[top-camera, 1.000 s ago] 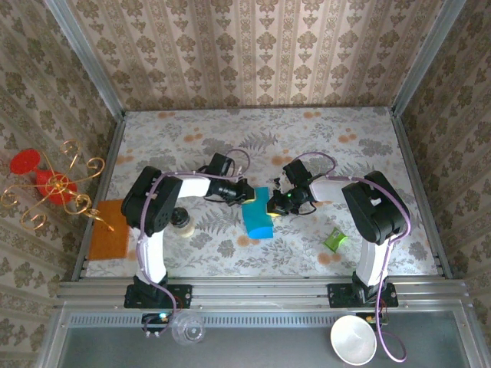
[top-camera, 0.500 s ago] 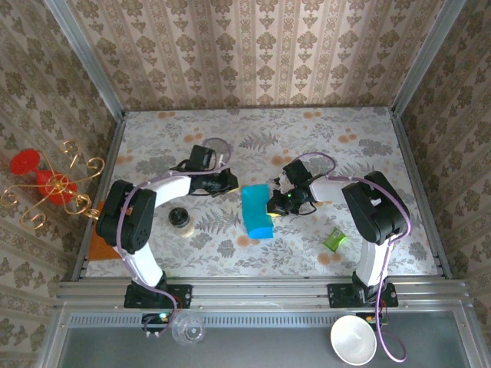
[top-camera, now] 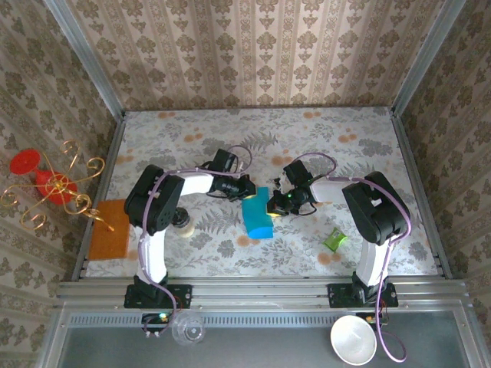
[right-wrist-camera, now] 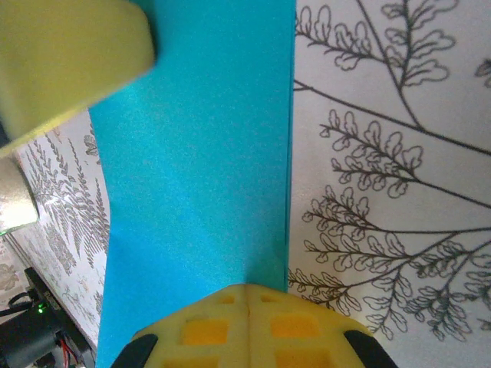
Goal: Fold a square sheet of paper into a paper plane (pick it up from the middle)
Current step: First fold the square sheet of paper in half at the center of the table.
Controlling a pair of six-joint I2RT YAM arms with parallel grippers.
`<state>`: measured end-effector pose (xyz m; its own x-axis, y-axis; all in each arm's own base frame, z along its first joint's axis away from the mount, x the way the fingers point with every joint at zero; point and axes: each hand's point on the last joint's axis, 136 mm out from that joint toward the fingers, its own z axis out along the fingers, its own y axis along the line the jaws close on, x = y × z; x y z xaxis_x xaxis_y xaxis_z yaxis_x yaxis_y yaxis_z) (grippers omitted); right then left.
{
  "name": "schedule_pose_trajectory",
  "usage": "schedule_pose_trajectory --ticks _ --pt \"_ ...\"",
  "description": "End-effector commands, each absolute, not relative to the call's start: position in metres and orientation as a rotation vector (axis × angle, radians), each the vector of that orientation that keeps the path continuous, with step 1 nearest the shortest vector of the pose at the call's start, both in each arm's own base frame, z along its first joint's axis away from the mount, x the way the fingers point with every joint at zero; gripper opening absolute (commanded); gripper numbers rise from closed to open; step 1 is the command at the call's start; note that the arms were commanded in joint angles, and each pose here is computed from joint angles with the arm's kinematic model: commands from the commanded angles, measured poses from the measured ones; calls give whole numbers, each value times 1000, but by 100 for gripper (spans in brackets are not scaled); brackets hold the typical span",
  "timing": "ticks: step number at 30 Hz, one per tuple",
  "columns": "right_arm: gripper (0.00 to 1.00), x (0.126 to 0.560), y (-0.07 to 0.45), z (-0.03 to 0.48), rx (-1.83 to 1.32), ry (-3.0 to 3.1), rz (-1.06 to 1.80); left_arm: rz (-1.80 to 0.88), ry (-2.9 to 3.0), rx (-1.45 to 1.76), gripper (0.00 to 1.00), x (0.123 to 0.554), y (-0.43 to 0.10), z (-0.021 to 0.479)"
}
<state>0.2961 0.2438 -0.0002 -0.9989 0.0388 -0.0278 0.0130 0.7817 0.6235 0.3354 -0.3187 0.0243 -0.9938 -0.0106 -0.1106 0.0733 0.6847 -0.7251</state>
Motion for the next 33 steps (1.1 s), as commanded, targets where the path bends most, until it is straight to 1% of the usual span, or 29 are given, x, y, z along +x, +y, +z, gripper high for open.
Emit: schedule_pose_trajectory --ticks 1,5,8,10,13,17,19,27,30,33 --pt "6 220 142 -91 299 3299 249 -1133 2803 -22 9 354 -292 12" --pt "5 221 142 -90 317 3292 258 -1115 2796 -120 9 377 -260 3" --pt "6 221 143 -90 320 3287 262 -1094 2795 -149 9 386 -247 4" --pt "6 222 143 -89 320 3283 268 -1088 2777 -129 9 388 -247 15" --pt "5 222 143 -88 324 3281 270 -1110 2734 -67 9 381 -257 46" --pt "6 222 143 -87 323 3278 271 -1109 2701 5 9 354 -273 79" --pt "6 222 143 -88 323 3277 272 -1105 2716 60 9 329 -290 83" --pt "5 223 144 -90 317 3282 277 -1095 2865 153 8 255 -317 58" --pt "5 223 145 -90 316 3278 283 -1047 2916 160 7 235 -315 43" --pt "6 224 146 -89 319 3274 289 -1036 2940 159 7 228 -313 35"
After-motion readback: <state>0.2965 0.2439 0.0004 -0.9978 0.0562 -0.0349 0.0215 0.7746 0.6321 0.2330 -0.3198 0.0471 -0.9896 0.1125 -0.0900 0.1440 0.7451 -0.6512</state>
